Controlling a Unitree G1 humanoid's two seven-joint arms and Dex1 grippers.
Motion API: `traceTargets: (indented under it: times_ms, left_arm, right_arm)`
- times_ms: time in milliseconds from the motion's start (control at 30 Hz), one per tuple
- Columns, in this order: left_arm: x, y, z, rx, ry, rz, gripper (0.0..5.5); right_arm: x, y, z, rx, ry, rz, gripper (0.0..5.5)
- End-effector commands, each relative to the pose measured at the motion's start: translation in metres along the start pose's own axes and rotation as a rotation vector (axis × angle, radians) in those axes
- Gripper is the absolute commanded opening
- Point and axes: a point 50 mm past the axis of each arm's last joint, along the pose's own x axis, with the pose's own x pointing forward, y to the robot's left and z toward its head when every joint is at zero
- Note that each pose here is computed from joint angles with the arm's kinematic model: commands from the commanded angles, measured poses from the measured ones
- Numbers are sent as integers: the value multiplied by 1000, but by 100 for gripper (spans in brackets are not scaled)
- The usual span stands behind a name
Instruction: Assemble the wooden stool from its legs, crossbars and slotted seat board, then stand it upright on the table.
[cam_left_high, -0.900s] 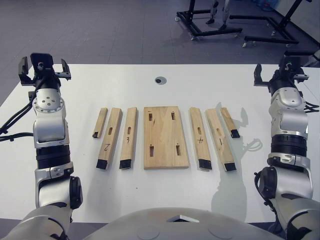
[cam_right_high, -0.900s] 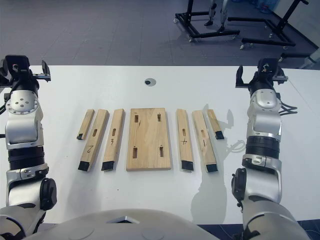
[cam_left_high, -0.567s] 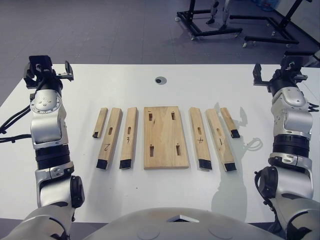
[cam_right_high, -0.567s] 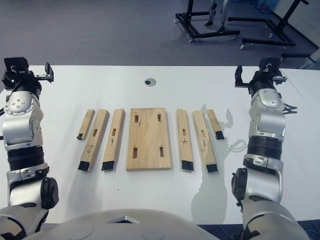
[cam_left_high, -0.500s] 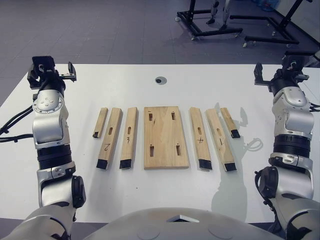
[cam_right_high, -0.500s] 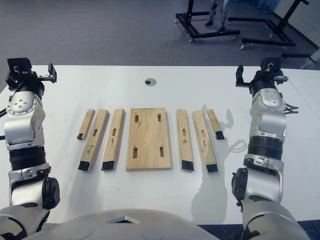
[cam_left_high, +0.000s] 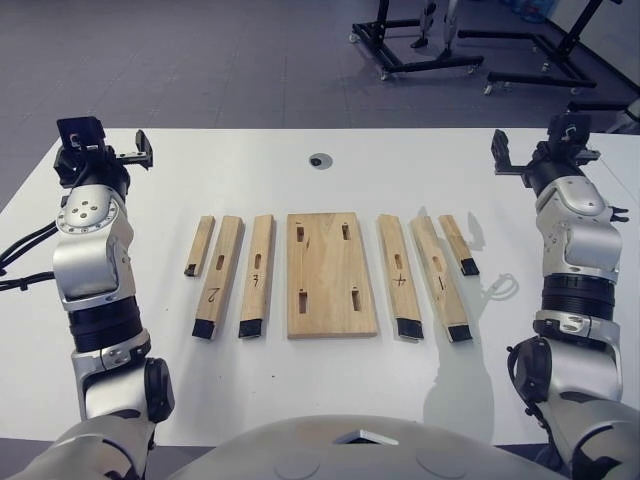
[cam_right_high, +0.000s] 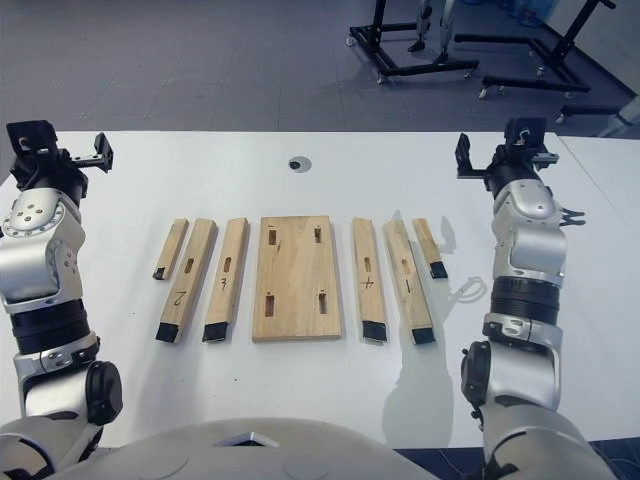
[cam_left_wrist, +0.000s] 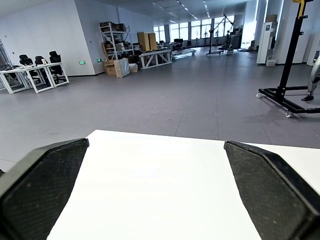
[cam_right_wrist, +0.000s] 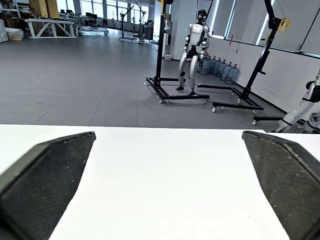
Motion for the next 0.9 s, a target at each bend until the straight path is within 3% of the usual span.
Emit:
traceTargets:
  times_ms: [33,400,900]
  left_arm:
    - [-3,1,1,3,-14,40,495]
    - [-1,-7,-5,-40,103,-22,495]
    - [2,-15,0,-18,33,-41,495]
  right_arm:
    - [1,5,1,5,-5,-3,540]
    - [-1,11,4,-40,-34,-14,540]
    - [-7,10,4,-36,-54,-14,540]
